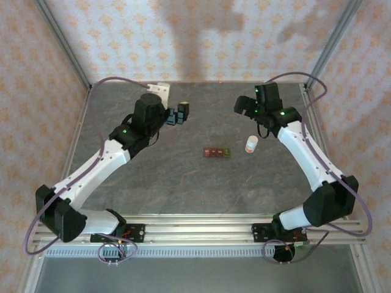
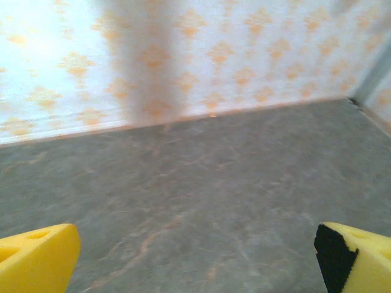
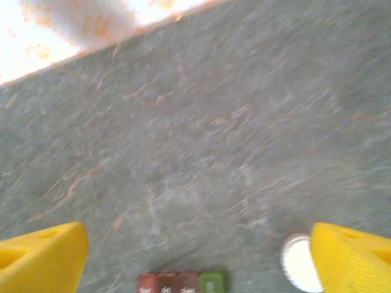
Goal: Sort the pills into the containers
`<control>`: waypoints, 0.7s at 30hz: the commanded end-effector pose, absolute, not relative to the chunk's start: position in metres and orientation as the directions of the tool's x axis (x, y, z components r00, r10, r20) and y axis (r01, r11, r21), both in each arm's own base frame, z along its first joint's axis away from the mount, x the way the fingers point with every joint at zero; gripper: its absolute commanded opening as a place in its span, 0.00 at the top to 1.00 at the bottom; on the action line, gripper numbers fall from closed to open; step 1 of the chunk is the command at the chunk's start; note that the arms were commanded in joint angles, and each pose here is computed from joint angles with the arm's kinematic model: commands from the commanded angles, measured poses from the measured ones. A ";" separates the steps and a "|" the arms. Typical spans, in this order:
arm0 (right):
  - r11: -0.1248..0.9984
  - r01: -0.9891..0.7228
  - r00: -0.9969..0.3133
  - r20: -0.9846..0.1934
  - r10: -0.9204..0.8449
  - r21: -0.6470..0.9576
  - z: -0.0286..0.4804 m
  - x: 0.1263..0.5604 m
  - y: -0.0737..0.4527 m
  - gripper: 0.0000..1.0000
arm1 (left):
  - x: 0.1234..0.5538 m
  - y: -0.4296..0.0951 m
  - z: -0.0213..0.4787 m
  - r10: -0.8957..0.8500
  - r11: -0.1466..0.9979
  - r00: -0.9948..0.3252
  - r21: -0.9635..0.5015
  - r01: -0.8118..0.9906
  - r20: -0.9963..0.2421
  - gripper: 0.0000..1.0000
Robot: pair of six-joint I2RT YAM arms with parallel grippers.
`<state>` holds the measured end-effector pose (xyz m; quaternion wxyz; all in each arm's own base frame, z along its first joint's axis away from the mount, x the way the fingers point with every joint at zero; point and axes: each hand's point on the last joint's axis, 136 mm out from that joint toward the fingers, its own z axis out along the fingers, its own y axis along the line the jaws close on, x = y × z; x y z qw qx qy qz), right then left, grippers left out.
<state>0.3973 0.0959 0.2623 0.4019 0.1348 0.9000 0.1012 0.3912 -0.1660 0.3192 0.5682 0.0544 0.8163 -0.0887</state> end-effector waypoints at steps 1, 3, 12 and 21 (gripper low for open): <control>0.918 0.323 -0.531 -0.759 0.376 0.229 0.272 0.394 0.043 0.00 | 0.394 -0.118 0.326 0.001 1.000 -0.245 -0.004 0.019 -0.969 0.00; 0.883 0.405 -0.472 -0.773 0.425 0.238 0.272 0.392 0.015 0.00 | 0.391 -0.093 0.320 -0.021 0.999 -0.224 -0.012 -0.041 -0.974 0.00; 0.693 0.648 -0.219 -0.794 0.568 0.317 0.235 0.386 -0.076 0.00 | 0.375 -0.009 0.273 -0.016 0.970 -0.144 0.019 -0.241 -0.989 0.00; 0.726 0.663 -0.266 -0.849 0.456 0.182 0.175 0.373 -0.091 0.00 | 0.359 0.024 0.195 0.031 0.949 -0.235 0.103 -0.298 -0.972 0.00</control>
